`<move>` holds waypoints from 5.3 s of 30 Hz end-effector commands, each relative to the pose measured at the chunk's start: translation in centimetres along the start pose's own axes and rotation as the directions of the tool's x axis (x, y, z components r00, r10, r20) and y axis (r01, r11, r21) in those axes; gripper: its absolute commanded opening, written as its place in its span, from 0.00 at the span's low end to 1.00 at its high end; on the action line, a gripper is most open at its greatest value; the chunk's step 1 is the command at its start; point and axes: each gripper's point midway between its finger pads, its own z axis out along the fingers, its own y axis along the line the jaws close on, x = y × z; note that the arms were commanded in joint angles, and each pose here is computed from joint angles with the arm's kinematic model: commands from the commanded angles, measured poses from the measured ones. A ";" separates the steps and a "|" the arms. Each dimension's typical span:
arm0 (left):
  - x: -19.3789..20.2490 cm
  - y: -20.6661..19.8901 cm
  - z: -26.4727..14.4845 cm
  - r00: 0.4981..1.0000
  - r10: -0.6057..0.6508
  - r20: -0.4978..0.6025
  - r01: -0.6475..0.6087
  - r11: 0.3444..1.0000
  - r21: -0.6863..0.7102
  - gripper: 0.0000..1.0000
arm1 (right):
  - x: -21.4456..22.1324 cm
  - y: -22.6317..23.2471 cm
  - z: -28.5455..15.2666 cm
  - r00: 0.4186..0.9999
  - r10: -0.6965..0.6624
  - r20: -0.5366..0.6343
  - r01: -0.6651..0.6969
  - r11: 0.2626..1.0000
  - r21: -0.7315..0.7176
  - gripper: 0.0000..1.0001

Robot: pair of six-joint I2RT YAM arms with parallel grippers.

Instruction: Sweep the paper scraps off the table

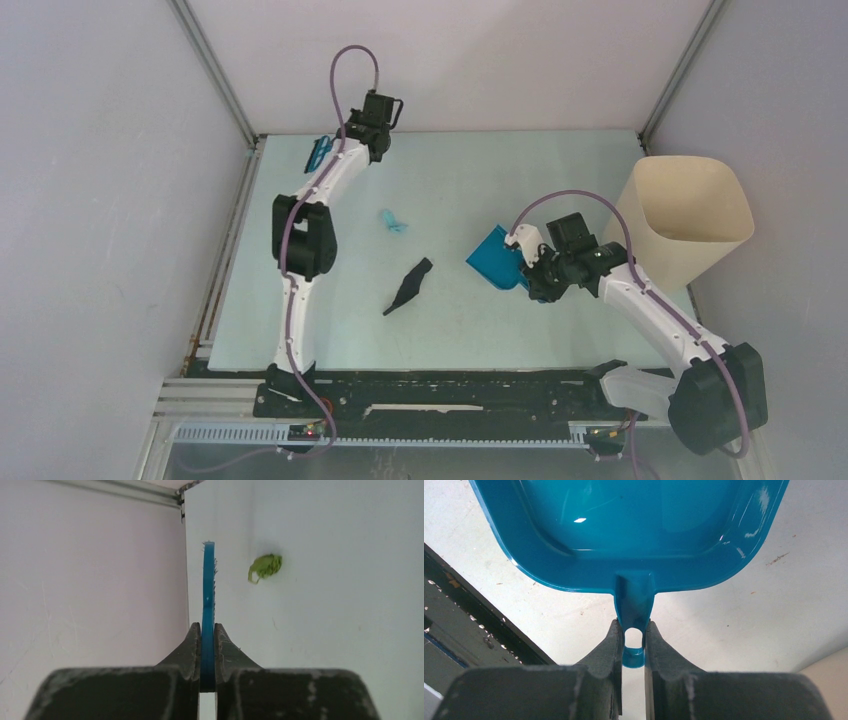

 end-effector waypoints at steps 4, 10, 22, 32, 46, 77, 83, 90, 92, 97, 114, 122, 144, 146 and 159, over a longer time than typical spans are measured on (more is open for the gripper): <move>-2.6 2.3 4.8 0.997 -0.021 0.068 0.026 0.996 -0.082 0.00 | -0.1 -0.4 0.6 1.000 -0.023 -0.007 0.023 1.000 0.010 0.10; -0.4 -1.6 7.2 0.999 -0.017 0.032 0.016 0.999 0.042 0.00 | 0.2 -0.7 1.0 0.999 -0.022 -0.030 0.022 1.000 0.019 0.10; -0.4 -6.6 4.8 0.997 -0.021 0.068 -0.003 0.944 0.329 0.00 | 0.2 -0.7 0.9 0.999 -0.021 -0.029 0.022 1.000 0.019 0.10; -0.1 -12.8 -4.4 0.992 0.043 0.117 -0.094 0.876 0.473 0.00 | 0.2 -0.7 0.9 0.999 -0.021 -0.025 0.022 1.000 0.022 0.10; 5.9 -14.3 -20.6 0.983 0.145 0.114 -0.184 0.752 0.632 0.00 | 0.2 -1.1 0.5 1.000 -0.009 -0.010 0.009 0.999 0.035 0.10; 13.0 -16.7 -27.8 0.966 -0.250 -0.062 0.191 0.536 0.822 0.00 | 1.7 -1.2 0.5 0.997 -0.029 -0.071 0.031 0.999 0.032 0.09; 10.9 -17.8 -24.9 0.979 -0.199 -0.037 0.158 0.641 0.751 0.00 | 3.2 -1.8 -0.7 0.991 -0.058 -0.120 0.069 0.994 0.088 0.08; 8.5 -17.4 -23.0 0.982 -0.189 -0.010 0.147 0.726 0.672 0.00 | 3.5 -2.2 -2.1 0.987 -0.092 -0.134 0.109 0.986 0.124 0.08; 7.5 -16.8 -23.7 0.979 -0.203 0.003 0.145 0.706 0.693 0.00 | 3.4 -2.3 -2.2 0.984 -0.112 -0.138 0.130 0.983 0.127 0.08; 5.4 -15.6 -27.1 0.972 -0.234 0.022 0.129 0.611 0.781 0.00 | 3.3 -2.3 -1.2 0.968 -0.161 -0.193 0.183 0.978 0.102 0.09; 7.8 -5.8 -21.1 0.994 -0.108 0.005 0.090 0.855 0.511 0.01 | 0.1 -3.0 2.7 0.873 -0.252 -0.418 0.313 0.946 0.083 0.10; 7.6 -8.5 -16.6 0.999 -0.023 -0.045 0.041 0.888 0.458 0.00 | 0.8 -1.3 4.5 0.799 -0.306 -0.517 0.379 0.925 0.039 0.11; 6.7 -21.2 -23.3 0.979 -0.117 -0.167 0.201 0.411 0.889 0.00 | -2.7 0.9 8.1 0.759 -0.356 -0.544 0.398 0.916 -0.045 0.11; 6.5 -21.7 -24.6 0.976 -0.131 -0.174 0.210 0.359 0.909 0.00 | -3.2 0.8 8.2 0.761 -0.350 -0.546 0.395 0.918 -0.038 0.11; 4.8 -20.6 -31.9 0.937 -0.243 -0.251 0.278 0.085 0.957 0.00 | -3.8 1.6 7.8 0.788 -0.333 -0.517 0.356 0.933 -0.058 0.11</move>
